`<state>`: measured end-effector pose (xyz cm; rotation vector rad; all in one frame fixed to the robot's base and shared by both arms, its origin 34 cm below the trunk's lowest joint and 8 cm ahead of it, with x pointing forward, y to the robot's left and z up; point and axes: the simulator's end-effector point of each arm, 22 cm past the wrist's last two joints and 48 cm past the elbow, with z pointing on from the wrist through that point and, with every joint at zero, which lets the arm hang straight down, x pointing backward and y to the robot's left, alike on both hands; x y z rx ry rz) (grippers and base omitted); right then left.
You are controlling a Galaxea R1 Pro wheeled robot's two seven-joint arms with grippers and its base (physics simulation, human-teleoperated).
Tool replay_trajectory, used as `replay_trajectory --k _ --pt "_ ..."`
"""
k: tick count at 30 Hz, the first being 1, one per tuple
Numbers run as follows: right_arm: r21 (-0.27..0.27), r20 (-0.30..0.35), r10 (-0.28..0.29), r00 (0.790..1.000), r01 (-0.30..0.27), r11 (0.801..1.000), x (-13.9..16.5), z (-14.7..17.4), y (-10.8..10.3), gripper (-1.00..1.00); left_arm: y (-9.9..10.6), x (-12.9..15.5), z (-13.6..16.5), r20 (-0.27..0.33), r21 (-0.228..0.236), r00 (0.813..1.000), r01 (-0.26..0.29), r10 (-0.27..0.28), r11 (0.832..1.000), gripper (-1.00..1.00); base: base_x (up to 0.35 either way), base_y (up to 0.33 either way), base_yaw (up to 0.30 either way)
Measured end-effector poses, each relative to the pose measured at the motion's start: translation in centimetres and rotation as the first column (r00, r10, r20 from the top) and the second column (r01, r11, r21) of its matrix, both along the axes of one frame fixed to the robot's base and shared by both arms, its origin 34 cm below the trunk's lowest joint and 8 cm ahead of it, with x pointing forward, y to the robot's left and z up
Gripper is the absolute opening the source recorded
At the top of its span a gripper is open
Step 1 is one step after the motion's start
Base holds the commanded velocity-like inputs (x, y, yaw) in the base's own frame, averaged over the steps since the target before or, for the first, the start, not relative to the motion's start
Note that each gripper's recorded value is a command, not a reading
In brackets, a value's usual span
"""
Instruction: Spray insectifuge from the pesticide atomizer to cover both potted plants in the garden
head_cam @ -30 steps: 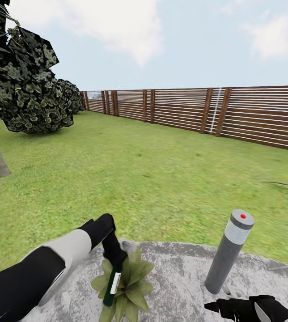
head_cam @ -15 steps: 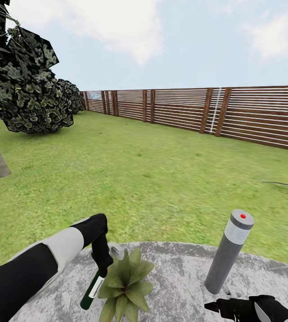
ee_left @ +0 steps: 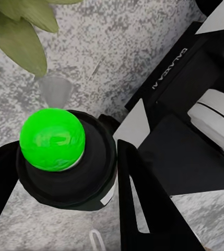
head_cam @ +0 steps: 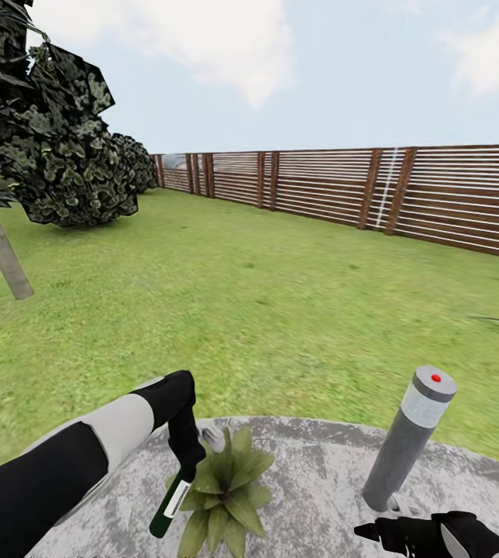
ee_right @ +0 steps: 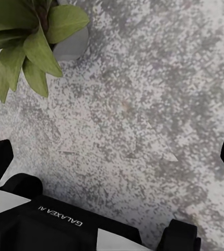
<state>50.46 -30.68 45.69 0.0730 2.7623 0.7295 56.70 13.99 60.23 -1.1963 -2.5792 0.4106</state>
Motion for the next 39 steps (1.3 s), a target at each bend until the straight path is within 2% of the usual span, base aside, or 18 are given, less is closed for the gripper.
replay_trajectory --k 9,14,23,32,39 --pt "0.000 -0.001 0.000 1.000 0.000 1.000 -0.03 -0.02 0.00 1.00 -0.04 -0.07 -0.06 -0.001 0.002 1.000 0.003 -0.003 1.000 -1.00 0.112 0.000 0.006" --pt "0.000 -0.004 0.000 1.000 0.000 1.000 -0.11 -0.14 0.00 1.00 0.18 -0.21 -0.19 -0.013 0.019 1.000 -0.021 0.021 1.000 -1.00 0.014 0.000 -0.032" --pt "0.000 -0.008 0.000 1.000 0.000 1.000 -0.22 -0.32 0.00 1.00 0.29 -0.34 -0.46 -0.020 0.024 1.000 -0.023 0.023 0.999 -1.00 0.000 0.000 -0.030" --pt "0.000 -0.014 0.000 1.000 0.000 1.000 -0.37 -0.53 -0.01 1.00 0.20 -0.39 -0.68 -0.026 0.021 0.999 -0.025 0.025 0.999 -1.00 0.000 0.000 -0.182" --pt "0.000 -0.017 0.000 1.000 0.000 1.000 -0.44 -0.63 0.00 1.00 0.17 -0.44 -0.80 -0.029 0.020 0.999 -0.026 0.026 0.999 -1.00 0.000 0.000 -0.023"
